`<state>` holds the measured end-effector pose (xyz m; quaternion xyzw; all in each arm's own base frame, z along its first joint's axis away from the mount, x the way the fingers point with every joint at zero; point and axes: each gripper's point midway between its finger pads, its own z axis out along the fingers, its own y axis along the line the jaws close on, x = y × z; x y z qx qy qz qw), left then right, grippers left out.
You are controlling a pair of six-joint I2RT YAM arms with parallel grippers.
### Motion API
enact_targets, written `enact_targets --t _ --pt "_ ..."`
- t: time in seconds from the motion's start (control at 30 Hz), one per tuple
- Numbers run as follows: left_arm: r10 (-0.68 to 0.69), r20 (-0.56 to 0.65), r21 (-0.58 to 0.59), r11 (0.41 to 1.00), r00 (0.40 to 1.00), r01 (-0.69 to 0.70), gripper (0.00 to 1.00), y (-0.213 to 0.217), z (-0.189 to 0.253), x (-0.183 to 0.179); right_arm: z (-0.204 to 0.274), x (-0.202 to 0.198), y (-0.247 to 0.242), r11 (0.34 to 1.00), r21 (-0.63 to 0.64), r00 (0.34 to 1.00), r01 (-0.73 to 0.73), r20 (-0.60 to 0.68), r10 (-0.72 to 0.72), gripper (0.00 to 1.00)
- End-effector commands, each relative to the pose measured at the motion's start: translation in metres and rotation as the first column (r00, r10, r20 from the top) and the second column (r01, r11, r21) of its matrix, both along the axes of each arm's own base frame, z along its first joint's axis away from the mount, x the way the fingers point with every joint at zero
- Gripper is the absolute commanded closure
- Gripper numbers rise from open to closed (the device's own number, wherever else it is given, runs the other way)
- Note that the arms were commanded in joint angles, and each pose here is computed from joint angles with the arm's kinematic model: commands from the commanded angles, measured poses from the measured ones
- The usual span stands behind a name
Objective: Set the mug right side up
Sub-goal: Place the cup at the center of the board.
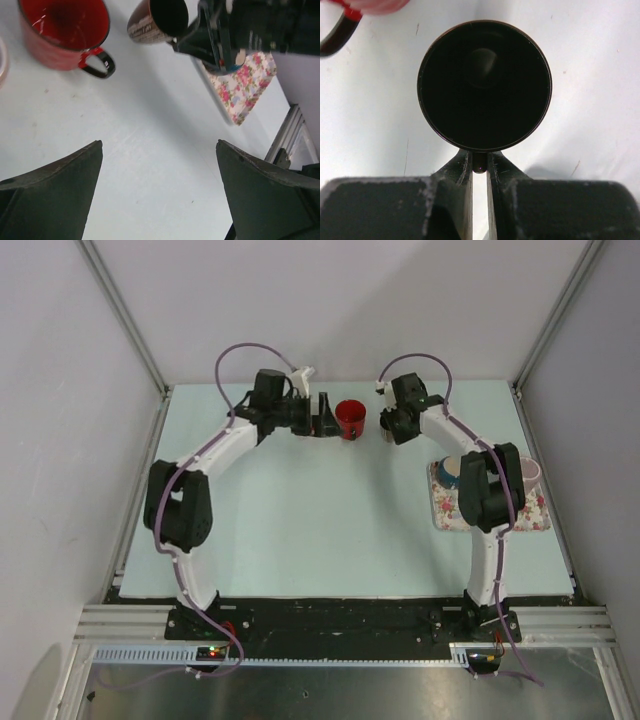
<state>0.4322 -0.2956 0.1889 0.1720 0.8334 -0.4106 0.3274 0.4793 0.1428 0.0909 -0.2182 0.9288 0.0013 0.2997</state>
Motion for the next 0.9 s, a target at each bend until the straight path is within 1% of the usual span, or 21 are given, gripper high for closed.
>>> enact_targets --t 0.0,0.17,0.27,0.57,0.7,0.77,0.87 --pt "0.002 0.105 0.018 1.000 0.994 -0.004 0.02 0.031 0.023 -0.011 0.017 0.038 0.005 0.998 0.044 0.995 0.045 0.084 -0.048 1.00" --pt "0.025 0.153 0.046 0.998 0.988 -0.032 0.02 0.066 0.030 -0.026 0.015 0.056 0.008 0.997 0.052 0.993 0.053 0.099 -0.058 1.00" --pt "0.029 0.162 0.059 0.998 0.986 -0.039 0.02 0.082 0.030 -0.038 0.013 0.062 0.010 0.997 0.053 0.993 0.055 0.101 -0.060 1.00" --pt "0.036 0.185 0.100 0.993 0.982 -0.056 0.02 0.118 0.028 -0.067 0.003 0.067 0.006 0.996 0.050 0.994 0.070 0.082 -0.074 1.00" --pt "0.038 0.186 0.104 0.993 0.982 -0.058 0.02 0.123 0.028 -0.073 -0.002 0.064 0.005 0.996 0.052 0.995 0.070 0.064 -0.073 0.92" --pt "0.039 0.186 0.103 0.993 0.982 -0.059 0.02 0.124 0.029 -0.073 -0.004 0.063 0.004 0.996 0.049 0.996 0.070 0.057 -0.073 0.87" --pt "0.038 0.183 0.098 0.994 0.982 -0.057 0.02 0.124 0.029 -0.074 -0.004 0.061 0.002 0.996 0.046 0.996 0.072 0.053 -0.075 0.74"
